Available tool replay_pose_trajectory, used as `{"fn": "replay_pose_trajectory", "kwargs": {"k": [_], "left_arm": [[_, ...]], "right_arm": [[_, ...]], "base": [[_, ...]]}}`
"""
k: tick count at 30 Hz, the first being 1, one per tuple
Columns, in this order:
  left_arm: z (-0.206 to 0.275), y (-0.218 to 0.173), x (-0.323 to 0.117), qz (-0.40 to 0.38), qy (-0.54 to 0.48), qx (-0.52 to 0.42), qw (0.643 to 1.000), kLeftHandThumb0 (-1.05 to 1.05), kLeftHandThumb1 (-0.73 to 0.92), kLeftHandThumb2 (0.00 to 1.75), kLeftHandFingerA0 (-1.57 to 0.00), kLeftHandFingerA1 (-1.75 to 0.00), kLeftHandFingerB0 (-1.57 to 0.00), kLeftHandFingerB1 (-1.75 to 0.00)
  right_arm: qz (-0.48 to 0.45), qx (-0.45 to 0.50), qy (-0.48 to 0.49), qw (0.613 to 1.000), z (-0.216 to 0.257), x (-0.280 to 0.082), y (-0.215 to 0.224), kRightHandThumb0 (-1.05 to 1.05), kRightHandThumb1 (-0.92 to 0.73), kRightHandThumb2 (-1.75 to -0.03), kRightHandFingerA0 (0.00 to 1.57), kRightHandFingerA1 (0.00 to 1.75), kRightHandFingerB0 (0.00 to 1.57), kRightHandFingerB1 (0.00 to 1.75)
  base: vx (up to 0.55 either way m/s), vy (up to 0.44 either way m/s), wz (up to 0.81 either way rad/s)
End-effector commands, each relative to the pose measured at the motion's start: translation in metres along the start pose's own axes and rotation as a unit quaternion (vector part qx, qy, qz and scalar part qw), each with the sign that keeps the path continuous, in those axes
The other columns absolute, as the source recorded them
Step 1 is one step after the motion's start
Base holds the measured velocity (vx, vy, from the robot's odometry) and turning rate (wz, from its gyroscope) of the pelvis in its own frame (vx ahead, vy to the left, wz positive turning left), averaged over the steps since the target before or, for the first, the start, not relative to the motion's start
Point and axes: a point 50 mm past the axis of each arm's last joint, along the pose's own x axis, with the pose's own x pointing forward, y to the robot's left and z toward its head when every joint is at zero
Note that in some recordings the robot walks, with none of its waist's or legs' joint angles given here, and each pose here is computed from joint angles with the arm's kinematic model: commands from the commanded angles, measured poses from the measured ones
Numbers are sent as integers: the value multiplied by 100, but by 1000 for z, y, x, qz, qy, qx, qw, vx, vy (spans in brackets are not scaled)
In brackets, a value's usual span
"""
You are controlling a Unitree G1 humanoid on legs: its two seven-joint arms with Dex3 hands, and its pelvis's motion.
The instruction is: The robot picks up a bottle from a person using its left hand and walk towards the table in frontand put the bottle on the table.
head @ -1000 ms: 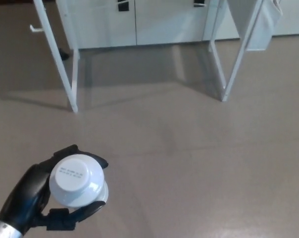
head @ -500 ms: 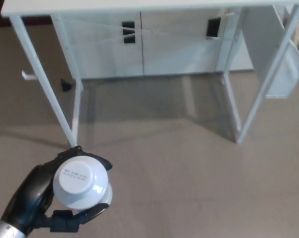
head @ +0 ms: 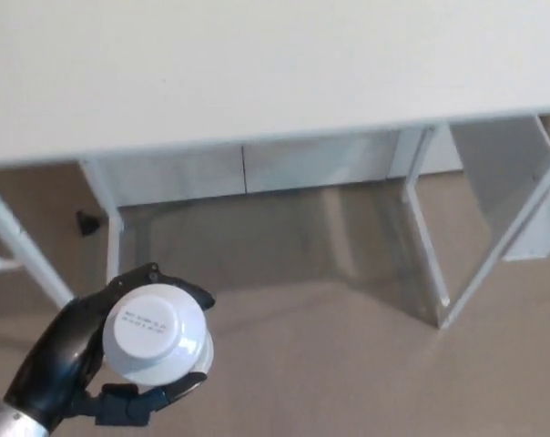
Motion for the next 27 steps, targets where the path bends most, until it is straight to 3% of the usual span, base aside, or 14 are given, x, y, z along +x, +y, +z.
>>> {"fn": "replay_pose_trajectory", "kwargs": {"k": [1,10,16,27], "left_arm": [[11,-2,-5,-8,-19,-6,1000,-24,77,73,-108,-137,-76,-106],[29,-7,-7,-18,-53,5,998,-23,75,73,-104,-134,-75,-101],[34,-10,-10,-18,-53,0,998,-23,78,70,-107,-134,-75,-104],[51,-9,-13,-10,-98,20,995,-23,76,71,-107,-136,-74,-104]], "right_arm": [[3,-11,24,1000,-16,-5,3,-47,-72,-62,69,48,56,41],[3,-7,32,999,-20,-6,5,-47,-71,-62,66,46,54,41],[3,0,32,999,-20,-6,4,-47,-71,-61,68,48,57,42],[2,-20,44,999,-22,-6,3,-46,-71,-62,66,45,56,41]], "base": [[450,229,-10],[423,172,16],[312,-71,17],[37,10,-6]]}}
